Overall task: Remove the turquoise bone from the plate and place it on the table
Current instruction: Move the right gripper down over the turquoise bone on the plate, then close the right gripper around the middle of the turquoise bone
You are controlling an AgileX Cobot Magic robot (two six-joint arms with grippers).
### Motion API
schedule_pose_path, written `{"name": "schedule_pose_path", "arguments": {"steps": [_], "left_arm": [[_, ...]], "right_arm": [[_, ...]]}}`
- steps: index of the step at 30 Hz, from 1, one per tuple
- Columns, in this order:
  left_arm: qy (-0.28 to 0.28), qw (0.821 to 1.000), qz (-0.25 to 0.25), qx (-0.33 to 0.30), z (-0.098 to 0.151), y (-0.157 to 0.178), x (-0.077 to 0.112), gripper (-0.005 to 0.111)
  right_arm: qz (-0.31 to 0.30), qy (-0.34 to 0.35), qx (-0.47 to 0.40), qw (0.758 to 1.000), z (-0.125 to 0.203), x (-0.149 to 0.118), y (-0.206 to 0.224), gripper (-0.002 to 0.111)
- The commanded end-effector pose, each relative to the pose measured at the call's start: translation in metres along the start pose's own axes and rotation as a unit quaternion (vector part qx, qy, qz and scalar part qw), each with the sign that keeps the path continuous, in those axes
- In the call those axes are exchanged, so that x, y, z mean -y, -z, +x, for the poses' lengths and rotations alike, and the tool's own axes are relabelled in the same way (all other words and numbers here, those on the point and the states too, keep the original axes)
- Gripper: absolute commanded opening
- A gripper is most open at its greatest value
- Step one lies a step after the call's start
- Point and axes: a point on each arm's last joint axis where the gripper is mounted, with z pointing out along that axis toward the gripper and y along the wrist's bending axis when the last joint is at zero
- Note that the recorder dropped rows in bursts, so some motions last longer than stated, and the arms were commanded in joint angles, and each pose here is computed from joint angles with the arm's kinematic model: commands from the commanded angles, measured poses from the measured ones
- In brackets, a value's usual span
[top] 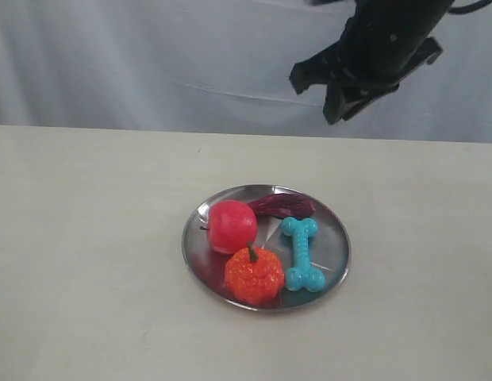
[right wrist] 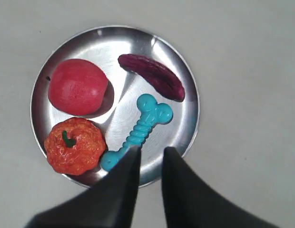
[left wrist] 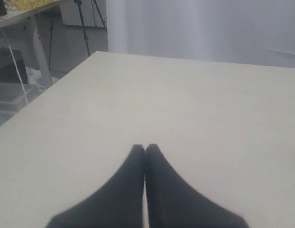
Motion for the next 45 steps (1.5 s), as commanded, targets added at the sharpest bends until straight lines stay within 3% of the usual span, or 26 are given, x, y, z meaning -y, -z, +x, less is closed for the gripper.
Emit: {"name": "schedule_pose_path", "arguments": {"steps": [1, 3, 9, 22, 31, 45], "left_arm": [[0.002, 1.0, -0.001, 0.002, 0.0, 0.0, 0.0, 0.0], [0.002, 1.0, -0.001, 0.002, 0.0, 0.0, 0.0, 0.0], [0.002, 1.0, -0.001, 0.002, 0.0, 0.0, 0.0, 0.0], [0.002, 1.0, -0.001, 0.002, 0.0, 0.0, 0.0, 0.0], [0.002, 1.0, -0.001, 0.002, 0.0, 0.0, 0.0, 0.0], [0.002, 1.0, -0.001, 0.002, 0.0, 0.0, 0.0, 0.0]], "right_arm": [[-0.006, 0.005, -0.045, 0.999, -0.002, -0.001, -0.039, 0.048], [-0.008, 0.004, -0.06, 0.998, -0.002, -0.001, -0.053, 0.054], [-0.011, -0.018, -0.105, 0.994, 0.0, -0.001, -0.093, 0.045], [-0.029, -0.031, -0.193, 0.98, 0.023, -0.005, -0.159, 0.045], [-0.025, -0.033, -0.177, 0.983, 0.046, -0.005, -0.188, 0.045], [-0.04, -0.041, -0.138, 0.989, 0.04, -0.009, -0.192, 0.045]]}}
